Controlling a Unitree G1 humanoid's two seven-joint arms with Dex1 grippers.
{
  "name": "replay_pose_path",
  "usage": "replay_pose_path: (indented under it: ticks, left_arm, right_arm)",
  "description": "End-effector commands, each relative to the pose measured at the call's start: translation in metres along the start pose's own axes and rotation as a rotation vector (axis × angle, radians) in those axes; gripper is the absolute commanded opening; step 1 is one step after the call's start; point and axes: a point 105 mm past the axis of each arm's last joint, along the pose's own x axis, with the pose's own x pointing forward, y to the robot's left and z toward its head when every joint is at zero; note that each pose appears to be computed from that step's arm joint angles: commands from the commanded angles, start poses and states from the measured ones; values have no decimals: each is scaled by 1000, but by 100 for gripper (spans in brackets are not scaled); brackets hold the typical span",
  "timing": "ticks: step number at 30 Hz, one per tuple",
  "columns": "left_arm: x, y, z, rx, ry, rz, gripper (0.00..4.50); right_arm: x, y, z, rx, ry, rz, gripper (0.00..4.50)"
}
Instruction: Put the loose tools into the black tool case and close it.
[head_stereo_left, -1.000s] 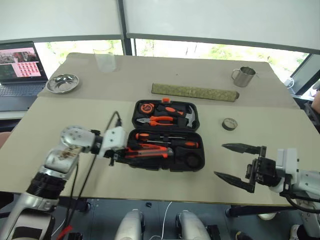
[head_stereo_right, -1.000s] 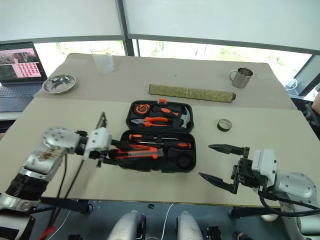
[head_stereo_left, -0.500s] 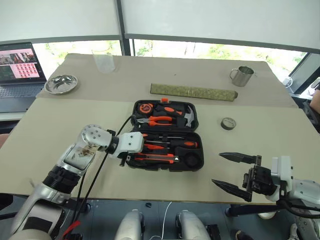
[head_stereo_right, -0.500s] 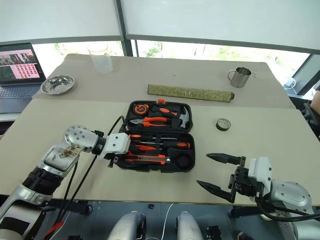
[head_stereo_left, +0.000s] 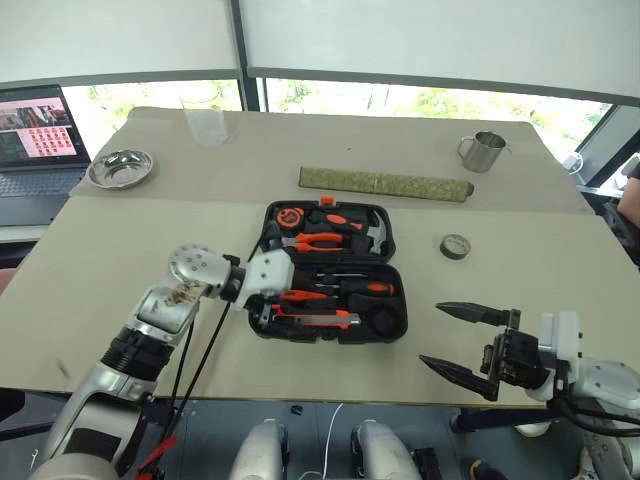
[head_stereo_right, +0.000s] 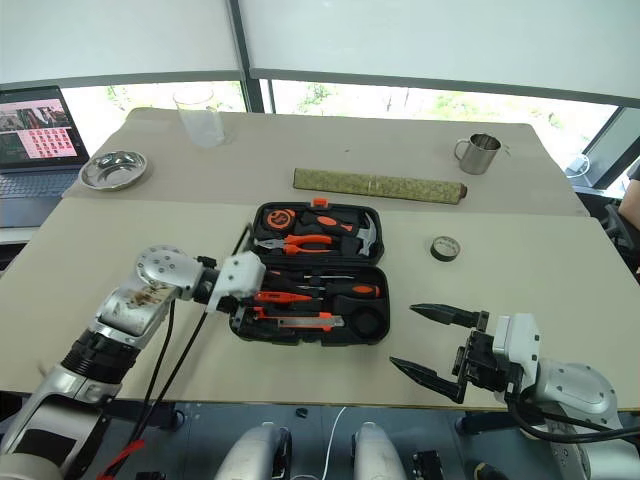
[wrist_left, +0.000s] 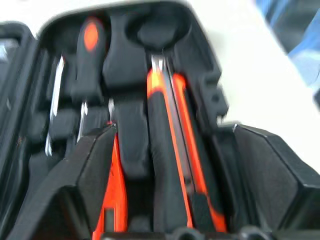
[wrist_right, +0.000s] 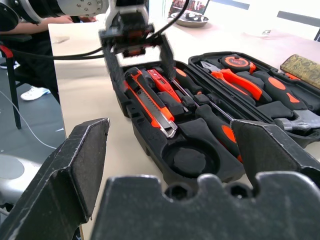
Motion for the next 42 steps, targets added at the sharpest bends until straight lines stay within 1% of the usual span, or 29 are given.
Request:
replay_pose_path:
  ticks: [1,2,4,6,7,10,11,14,17,25,29,31,32,33,34,36,38,39,41,42]
  left_arm:
    - [-17,9,19,49,-88,23,353]
    - [-17,5,17,54,-91,3,329]
    - [-14,1,10,77,-76,-10,248]
    - [-8,-4,0,95,-42,-30,178]
    - [-6,-8,-3,90,-37,-44,134]
    - [3,-16,-11,57,-55,-48,27]
    - [5,-18,-15,61,-44,-54,3]
    - [12,-19,-27,26,-11,-26,3]
    - [21,-18,-30,-8,-34,-4,3]
    - [31,-30,-57,-66,74,-47,3]
    - [40,-43,-83,-152,180,-75,3]
    - [43,-45,-88,-166,187,-74,3]
    - [46,-44,-86,-156,167,-64,3]
    - [47,-41,-85,-182,145,-35,3]
    - [47,-38,-78,-182,101,-16,3]
    - [40,-31,-70,-188,59,16,3]
    - [29,-34,-63,-142,35,-19,3]
    - [23,-31,-54,-118,-15,-6,3]
    - [14,-22,-36,-98,-124,52,53]
    - [1,-8,-18,-102,-228,145,75]
  right_arm:
    - [4,-1,7,-31,-30,0,450]
    - [5,-1,7,-30,-33,-2,450]
    - [6,-2,7,-30,-40,-6,450]
    - [7,-2,7,-32,-45,-9,450]
    - [8,-2,8,-32,-46,-10,450]
    - [8,-3,9,-36,-53,-23,450]
    - [8,-3,9,-36,-54,-26,450]
    - [9,-3,9,-37,-54,-27,450]
    - [11,-2,10,-35,-58,-27,450]
    - [10,-1,9,-29,-51,-28,450]
    - [11,-1,8,-30,-54,-30,450]
    - [12,-2,8,-33,-56,-31,450]
    - [12,-2,8,-34,-57,-32,450]
    - [12,-2,8,-36,-56,-32,450]
    - [12,-3,9,-40,-56,-35,450]
    - [10,-5,10,-45,-53,-41,450]
    - [5,-7,10,-56,-40,-53,450]
    - [2,-10,10,-62,-35,-71,450]
    - [-4,-14,11,-70,-27,-102,450]
    - [-10,-20,12,-72,-27,-147,450]
